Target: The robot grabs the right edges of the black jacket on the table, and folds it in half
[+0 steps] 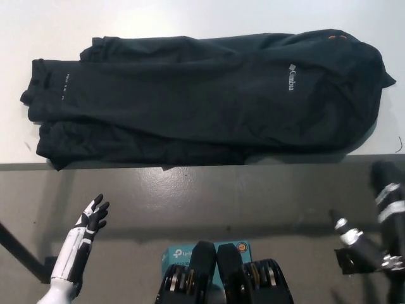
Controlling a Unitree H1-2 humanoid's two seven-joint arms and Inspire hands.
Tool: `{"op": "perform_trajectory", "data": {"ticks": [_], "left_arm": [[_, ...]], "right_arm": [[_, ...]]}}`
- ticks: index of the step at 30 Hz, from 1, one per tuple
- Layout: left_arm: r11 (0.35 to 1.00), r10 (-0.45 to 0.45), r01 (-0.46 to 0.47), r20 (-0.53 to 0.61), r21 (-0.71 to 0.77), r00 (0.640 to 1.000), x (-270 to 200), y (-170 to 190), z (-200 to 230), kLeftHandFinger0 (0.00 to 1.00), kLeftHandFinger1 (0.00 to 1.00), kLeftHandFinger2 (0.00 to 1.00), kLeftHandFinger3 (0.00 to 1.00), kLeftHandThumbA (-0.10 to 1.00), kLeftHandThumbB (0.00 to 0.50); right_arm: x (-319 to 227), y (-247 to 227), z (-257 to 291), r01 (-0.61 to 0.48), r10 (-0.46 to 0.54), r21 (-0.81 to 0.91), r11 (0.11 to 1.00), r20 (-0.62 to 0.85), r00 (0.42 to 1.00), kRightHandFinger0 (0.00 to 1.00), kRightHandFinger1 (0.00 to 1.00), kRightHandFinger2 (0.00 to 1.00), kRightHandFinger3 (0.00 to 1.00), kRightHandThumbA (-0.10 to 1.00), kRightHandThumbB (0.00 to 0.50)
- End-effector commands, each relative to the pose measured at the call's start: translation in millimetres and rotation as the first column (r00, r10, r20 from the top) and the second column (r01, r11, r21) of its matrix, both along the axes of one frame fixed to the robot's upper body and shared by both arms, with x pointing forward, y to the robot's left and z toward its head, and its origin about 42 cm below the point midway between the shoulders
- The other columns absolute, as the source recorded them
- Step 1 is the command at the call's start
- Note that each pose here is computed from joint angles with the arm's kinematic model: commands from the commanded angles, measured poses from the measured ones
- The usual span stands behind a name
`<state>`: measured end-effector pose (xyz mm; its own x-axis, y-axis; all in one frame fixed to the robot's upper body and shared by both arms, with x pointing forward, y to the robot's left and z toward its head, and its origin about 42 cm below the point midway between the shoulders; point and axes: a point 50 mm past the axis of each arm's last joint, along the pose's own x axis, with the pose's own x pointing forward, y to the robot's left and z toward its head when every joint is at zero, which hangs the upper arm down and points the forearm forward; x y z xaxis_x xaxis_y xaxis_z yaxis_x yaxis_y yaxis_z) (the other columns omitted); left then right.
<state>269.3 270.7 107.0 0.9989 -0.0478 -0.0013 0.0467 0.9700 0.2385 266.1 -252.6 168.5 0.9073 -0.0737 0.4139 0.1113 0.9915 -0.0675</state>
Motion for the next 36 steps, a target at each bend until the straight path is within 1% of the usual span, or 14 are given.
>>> {"op": "perform_trajectory", "data": {"ticks": [1,2,3,4,6,9,10,13,15,19,23,30,33,36], "left_arm": [[1.000,-0.006,0.006,0.052,-0.003,0.999,-3,-1,7,1.00,1.00,1.00,1.00,1.00,0.107],[1.000,-0.004,0.004,0.053,-0.008,0.999,-3,-1,7,1.00,1.00,1.00,1.00,1.00,0.105],[1.000,-0.002,0.002,0.056,-0.013,0.998,-3,-2,7,1.00,1.00,1.00,1.00,1.00,0.098],[1.000,0.001,0.000,0.057,-0.008,0.998,-3,-2,7,1.00,1.00,1.00,1.00,1.00,0.109],[1.000,0.007,-0.006,0.060,-0.006,0.998,-4,-1,6,1.00,1.00,1.00,1.00,1.00,0.099],[1.000,0.006,-0.005,0.062,-0.012,0.998,-5,2,7,1.00,1.00,1.00,1.00,1.00,0.097],[1.000,0.008,-0.007,0.060,-0.010,0.998,-6,4,8,1.00,1.00,1.00,1.00,1.00,0.108],[1.000,0.000,0.000,0.057,0.005,0.998,-5,3,8,1.00,1.00,1.00,1.00,1.00,0.111],[1.000,0.002,-0.002,0.058,0.002,0.998,-5,3,8,1.00,1.00,1.00,1.00,1.00,0.111],[1.000,0.019,-0.019,0.068,0.002,0.998,-6,5,7,1.00,1.00,1.00,1.00,1.00,0.096],[1.000,0.016,-0.016,0.062,-0.006,0.998,-7,5,8,1.00,1.00,1.00,1.00,1.00,0.097],[1.000,0.012,-0.013,0.065,0.003,0.998,-7,6,8,1.00,1.00,1.00,1.00,1.00,0.095],[1.000,0.019,-0.019,0.059,-0.005,0.998,-7,6,8,1.00,1.00,1.00,1.00,1.00,0.097],[1.000,0.018,-0.019,0.070,0.008,0.997,-7,7,9,1.00,1.00,1.00,1.00,1.00,0.089]], "right_arm": [[20,-35,73,-0.058,0.033,0.243,0.968,0.103,0.994,1.00,1.00,1.00,1.00,0.92,0.036],[24,-40,77,-0.061,0.034,0.254,0.965,0.107,0.994,1.00,1.00,1.00,1.00,0.99,0.020],[32,-48,84,-0.053,0.025,0.270,0.961,0.105,0.994,1.00,1.00,1.00,1.00,1.00,0.041],[37,-53,89,-0.051,0.021,0.289,0.956,0.105,0.994,1.00,1.00,1.00,1.00,1.00,0.063],[52,-62,98,-0.062,0.026,0.329,0.942,0.113,0.993,1.00,1.00,1.00,1.00,1.00,0.095],[75,-72,105,-0.054,0.015,0.380,0.923,0.105,0.994,1.00,1.00,1.00,1.00,1.00,0.125],[81,-74,103,-0.042,0.009,0.374,0.926,0.090,0.996,1.00,1.00,1.00,1.00,1.00,0.114],[100,-80,96,-0.010,-0.008,0.387,0.922,0.045,0.999,1.00,1.00,1.00,1.00,0.95,0.131],[116,-83,89,0.000,-0.001,0.425,0.905,0.001,1.000,1.00,1.00,1.00,1.00,0.93,0.176],[137,-84,73,-0.054,0.090,0.478,0.877,-0.053,0.995,1.00,1.00,1.00,1.00,1.00,0.169],[160,-86,62,-0.123,0.209,0.656,0.745,-0.054,0.976,1.00,1.00,1.00,1.00,1.00,0.186],[181,-86,54,-0.155,0.294,0.766,0.624,-0.046,0.955,1.00,1.00,1.00,1.00,1.00,0.191],[186,-83,46,-0.145,0.304,0.782,0.606,-0.059,0.951,1.00,1.00,1.00,1.00,1.00,0.182],[191,-84,36,-0.133,0.315,0.804,0.580,-0.070,0.946,1.00,1.00,1.00,1.00,1.00,0.203]]}}
